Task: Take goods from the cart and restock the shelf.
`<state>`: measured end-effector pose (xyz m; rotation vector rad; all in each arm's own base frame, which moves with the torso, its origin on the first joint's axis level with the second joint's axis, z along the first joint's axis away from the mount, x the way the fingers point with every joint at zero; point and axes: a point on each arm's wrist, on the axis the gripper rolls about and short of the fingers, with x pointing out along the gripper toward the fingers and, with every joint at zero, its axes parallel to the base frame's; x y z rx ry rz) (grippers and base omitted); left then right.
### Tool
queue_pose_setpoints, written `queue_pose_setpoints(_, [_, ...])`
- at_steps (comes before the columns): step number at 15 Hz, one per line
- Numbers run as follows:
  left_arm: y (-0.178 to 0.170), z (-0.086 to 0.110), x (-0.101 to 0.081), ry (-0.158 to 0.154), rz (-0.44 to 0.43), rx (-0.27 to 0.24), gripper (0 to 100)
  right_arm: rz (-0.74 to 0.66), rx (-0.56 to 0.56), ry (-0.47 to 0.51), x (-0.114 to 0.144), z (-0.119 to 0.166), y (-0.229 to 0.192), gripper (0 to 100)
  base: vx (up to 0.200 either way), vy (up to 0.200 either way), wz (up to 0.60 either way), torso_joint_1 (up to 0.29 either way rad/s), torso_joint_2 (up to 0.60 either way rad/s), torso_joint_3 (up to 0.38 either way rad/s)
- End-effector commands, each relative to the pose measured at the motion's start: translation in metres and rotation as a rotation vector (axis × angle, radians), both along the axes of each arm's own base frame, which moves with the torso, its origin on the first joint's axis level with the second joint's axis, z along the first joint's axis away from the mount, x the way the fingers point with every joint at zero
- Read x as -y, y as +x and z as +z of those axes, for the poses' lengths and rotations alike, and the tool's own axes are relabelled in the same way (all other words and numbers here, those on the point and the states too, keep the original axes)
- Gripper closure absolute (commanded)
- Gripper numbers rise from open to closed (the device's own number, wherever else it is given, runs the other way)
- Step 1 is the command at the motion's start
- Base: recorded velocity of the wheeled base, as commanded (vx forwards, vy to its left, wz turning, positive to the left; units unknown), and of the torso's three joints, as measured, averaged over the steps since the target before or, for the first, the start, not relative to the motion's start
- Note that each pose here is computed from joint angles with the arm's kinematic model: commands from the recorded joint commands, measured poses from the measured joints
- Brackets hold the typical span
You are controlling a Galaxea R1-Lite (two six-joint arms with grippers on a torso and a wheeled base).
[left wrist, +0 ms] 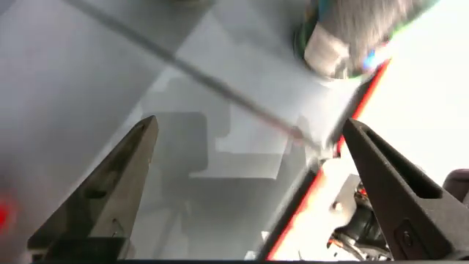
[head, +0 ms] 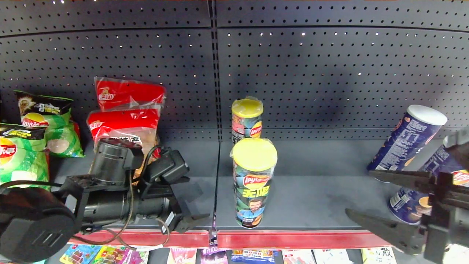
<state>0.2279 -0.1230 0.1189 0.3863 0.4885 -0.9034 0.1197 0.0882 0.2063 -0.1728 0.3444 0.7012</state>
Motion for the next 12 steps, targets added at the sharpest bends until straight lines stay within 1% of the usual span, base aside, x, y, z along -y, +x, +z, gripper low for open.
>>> queue_pose_setpoints(1, [-0.027, 0.013, -0.025, -0.01, 0.069, 0.048, 0, 0.032, -0.164, -0.122, -0.031, -0.033, 0.032, 0, 0.0, 0.0, 0.0, 0.0, 0.0, 0.0])
queue_pose_setpoints(2, [-0.034, 0.014, -0.029, -0.008, 0.088, 0.056, 0, 0.032, -0.179, -0.133, -0.034, -0.036, 0.035, 0, 0.0, 0.0, 0.0, 0.0, 0.0, 0.0])
queue_pose_setpoints(3, [-0.052, 0.017, -0.041, -0.024, 0.153, 0.066, 0, 0.023, -0.205, -0.169, -0.041, -0.044, 0.043, 0, 0.0, 0.0, 0.0, 0.0, 0.0, 0.0])
queue_pose_setpoints(4, [-0.075, 0.022, -0.052, -0.067, 0.23, 0.073, 0, -0.007, -0.218, -0.209, -0.046, -0.052, 0.048, 0, 0.0, 0.0, 0.0, 0.0, 0.0, 0.0])
queue_pose_setpoints(5, [-0.089, 0.026, -0.059, -0.099, 0.285, 0.089, 0, -0.026, -0.224, -0.229, -0.048, -0.055, 0.051, 0, 0.0, 0.0, 0.0, 0.0, 0.0, 0.0])
queue_pose_setpoints(6, [-0.1, 0.028, -0.064, -0.112, 0.323, 0.105, 0, -0.028, -0.231, -0.237, -0.051, -0.057, 0.055, 0, 0.0, 0.0, 0.0, 0.0, 0.0, 0.0])
queue_pose_setpoints(7, [-0.118, 0.034, -0.073, -0.12, 0.37, 0.124, 0, -0.032, -0.247, -0.247, -0.057, -0.061, 0.063, 0, 0.0, 0.0, 0.0, 0.0, 0.0, 0.0])
queue_pose_setpoints(8, [-0.118, 0.034, -0.073, -0.12, 0.37, 0.124, 0, -0.032, -0.247, -0.247, -0.057, -0.061, 0.063, 0, 0.0, 0.0, 0.0, 0.0, 0.0, 0.0])
queue_pose_setpoints(9, [-0.142, 0.041, -0.084, -0.121, 0.383, 0.116, 0, -0.04, -0.256, -0.261, -0.067, -0.065, 0.076, 0, 0.0, 0.0, 0.0, 0.0, 0.0, 0.0])
queue_pose_setpoints(10, [-0.149, 0.043, -0.087, -0.121, 0.387, 0.116, 0, -0.049, -0.257, -0.264, -0.072, -0.069, 0.083, 0, 0.0, 0.0, 0.0, 0.0, 0.0, 0.0])
queue_pose_setpoints(12, [-0.154, 0.045, -0.091, -0.131, 0.408, 0.134, 0, -0.061, -0.25, -0.261, -0.079, -0.08, 0.094, 0, 0.0, 0.0, 0.0, 0.0, 0.0, 0.0])
